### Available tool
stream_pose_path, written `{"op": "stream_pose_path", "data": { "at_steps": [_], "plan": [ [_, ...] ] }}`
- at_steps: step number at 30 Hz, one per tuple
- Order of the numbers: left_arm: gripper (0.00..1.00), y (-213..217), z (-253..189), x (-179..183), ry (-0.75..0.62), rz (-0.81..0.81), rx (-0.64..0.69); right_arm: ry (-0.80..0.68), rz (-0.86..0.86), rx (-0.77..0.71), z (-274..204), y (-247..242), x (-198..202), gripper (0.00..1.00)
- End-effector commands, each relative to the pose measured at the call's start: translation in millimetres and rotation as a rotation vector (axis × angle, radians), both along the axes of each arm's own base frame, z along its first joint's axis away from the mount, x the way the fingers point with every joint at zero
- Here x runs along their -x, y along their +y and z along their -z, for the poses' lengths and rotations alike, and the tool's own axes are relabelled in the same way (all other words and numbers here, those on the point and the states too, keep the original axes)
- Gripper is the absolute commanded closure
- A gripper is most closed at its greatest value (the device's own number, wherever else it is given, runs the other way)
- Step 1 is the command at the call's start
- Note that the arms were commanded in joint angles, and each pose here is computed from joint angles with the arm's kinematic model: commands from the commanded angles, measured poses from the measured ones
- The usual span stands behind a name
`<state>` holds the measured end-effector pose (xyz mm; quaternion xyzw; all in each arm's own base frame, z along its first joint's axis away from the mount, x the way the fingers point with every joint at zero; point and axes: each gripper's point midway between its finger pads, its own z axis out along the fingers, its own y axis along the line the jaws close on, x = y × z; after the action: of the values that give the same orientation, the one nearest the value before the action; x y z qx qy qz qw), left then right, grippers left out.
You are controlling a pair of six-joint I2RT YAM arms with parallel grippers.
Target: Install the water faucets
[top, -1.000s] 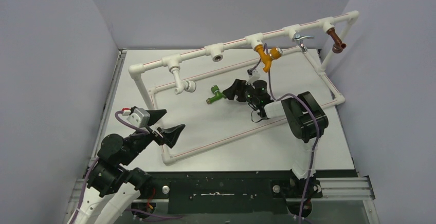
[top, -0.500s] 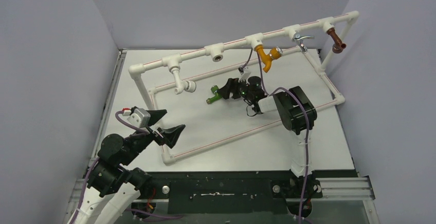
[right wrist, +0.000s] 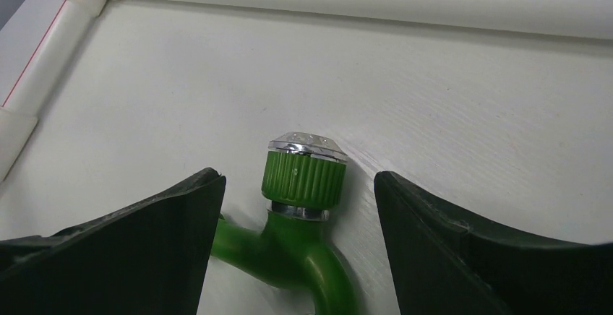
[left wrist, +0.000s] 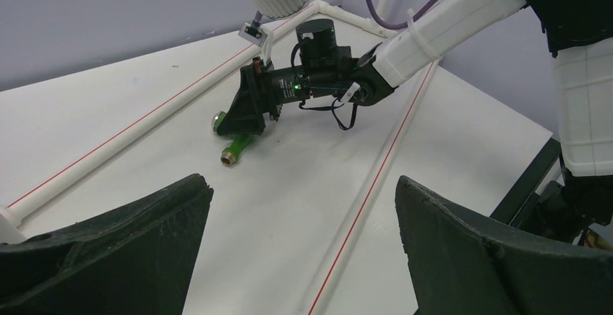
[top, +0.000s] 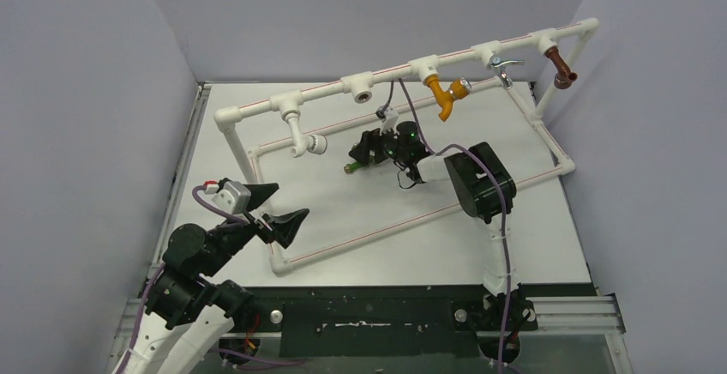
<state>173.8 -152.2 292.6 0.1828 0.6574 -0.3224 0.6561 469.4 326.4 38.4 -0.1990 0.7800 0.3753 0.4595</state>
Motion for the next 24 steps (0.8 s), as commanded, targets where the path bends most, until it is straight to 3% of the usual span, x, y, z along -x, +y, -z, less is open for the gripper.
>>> {"op": "stream_pose_path", "data": {
  "at_steps": [1, 6, 11, 22, 24],
  "plan": [
    [0.03, 0.1, -15.8, 3.3, -0.062, 0.011, 0.022, -0.052, -0.027, 0.101, 6.1, 7.3, -3.0, 0.23],
    [0.03, 0.1, -15.7, 3.9, -0.062, 0.012, 0.024, -0.084, -0.026, 0.228, 14.3, 12.0, -2.6, 0.29],
    [0.03, 0.5, -16.5, 4.8, -0.066, 0.013, 0.026, -0.077, -0.005, 0.264, 19.1, 8.4, -4.1, 0.40],
    [0.03, 0.1, -16.9, 6.1, -0.067, 0.019, 0.028, -0.070, 0.002, 0.227, 8.2, 10.7, 18.2, 0.99],
    [0.03, 0.1, -17.2, 6.4, -0.068, 0.019, 0.028, -0.072, 0.008, 0.209, 2.8, 11.8, 25.4, 1.00]
  ]
}}
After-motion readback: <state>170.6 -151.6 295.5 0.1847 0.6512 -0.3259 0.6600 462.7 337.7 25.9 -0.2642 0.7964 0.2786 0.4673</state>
